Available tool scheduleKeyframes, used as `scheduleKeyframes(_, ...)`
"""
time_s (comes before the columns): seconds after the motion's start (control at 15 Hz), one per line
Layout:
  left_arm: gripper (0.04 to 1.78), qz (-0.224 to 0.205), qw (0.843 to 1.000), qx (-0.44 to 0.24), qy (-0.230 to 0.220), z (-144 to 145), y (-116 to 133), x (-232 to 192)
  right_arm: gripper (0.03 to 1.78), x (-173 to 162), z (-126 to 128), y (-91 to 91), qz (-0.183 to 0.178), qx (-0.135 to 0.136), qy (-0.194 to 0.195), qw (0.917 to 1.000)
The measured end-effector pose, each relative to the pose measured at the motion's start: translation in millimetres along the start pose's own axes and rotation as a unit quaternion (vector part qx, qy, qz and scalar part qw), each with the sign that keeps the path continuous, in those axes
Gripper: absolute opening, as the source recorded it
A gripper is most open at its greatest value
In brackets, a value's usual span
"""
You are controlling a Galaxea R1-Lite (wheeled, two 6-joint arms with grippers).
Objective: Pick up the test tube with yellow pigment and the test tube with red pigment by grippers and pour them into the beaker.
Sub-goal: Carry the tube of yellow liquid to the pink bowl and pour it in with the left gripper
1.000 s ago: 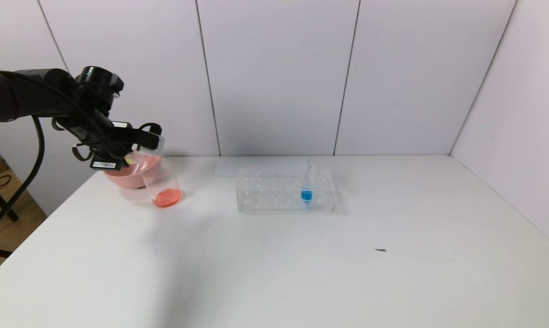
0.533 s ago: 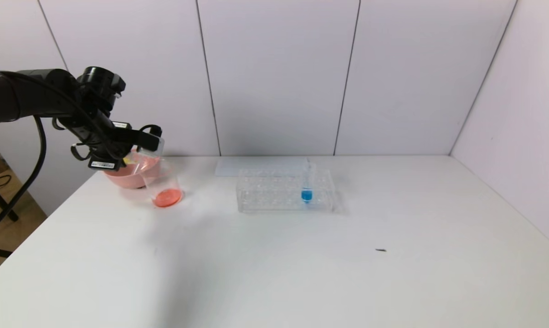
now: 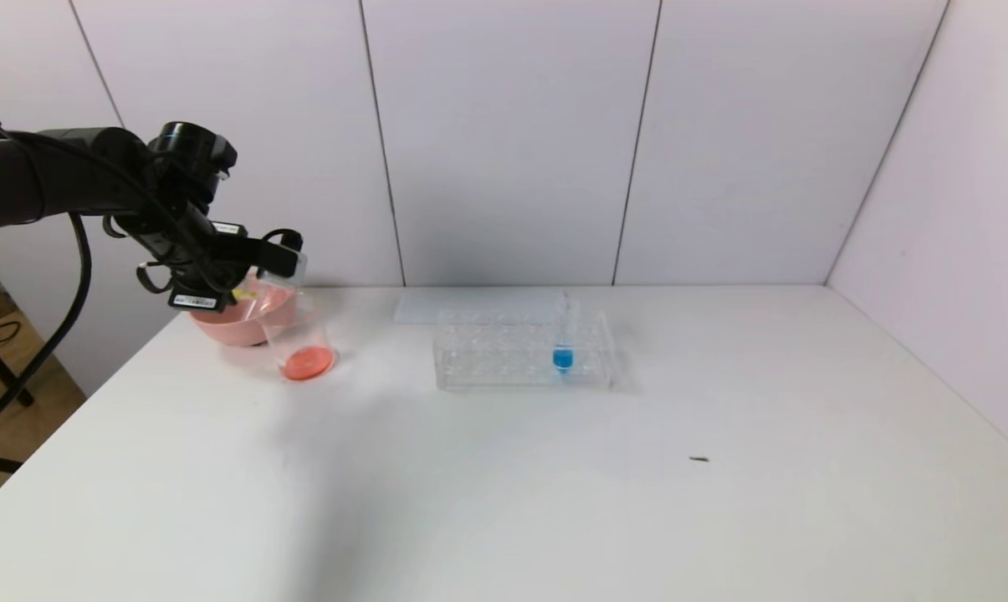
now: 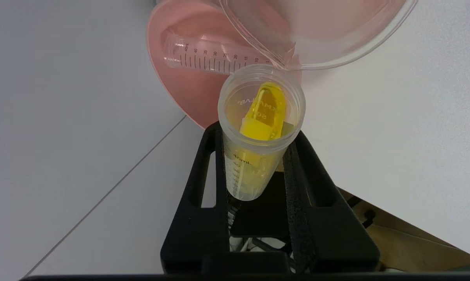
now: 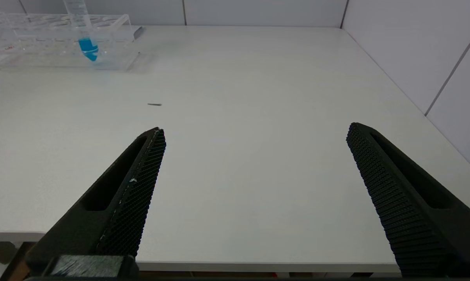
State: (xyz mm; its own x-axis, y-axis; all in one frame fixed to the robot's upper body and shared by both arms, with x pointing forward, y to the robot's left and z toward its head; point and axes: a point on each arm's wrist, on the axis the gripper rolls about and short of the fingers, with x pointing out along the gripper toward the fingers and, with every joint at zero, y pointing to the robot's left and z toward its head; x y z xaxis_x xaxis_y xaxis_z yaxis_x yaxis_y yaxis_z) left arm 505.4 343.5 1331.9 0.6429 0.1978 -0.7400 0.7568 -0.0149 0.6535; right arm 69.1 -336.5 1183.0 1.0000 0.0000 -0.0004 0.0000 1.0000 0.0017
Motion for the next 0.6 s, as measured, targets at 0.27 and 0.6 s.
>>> scheduleKeyframes(0.27,0.44,0.002,1.0,0.01,0.013,4.3,0.5,1.3,1.7,0.0,0.0,0.0,0.0,0.0,0.0,1.0)
scheduleKeyframes(0.6,0.44,0.001,1.0,0.015,0.02,7.5,0.4,3.3,1.7,0.0,0.0,0.0,0.0,0.0,0.0,1.0)
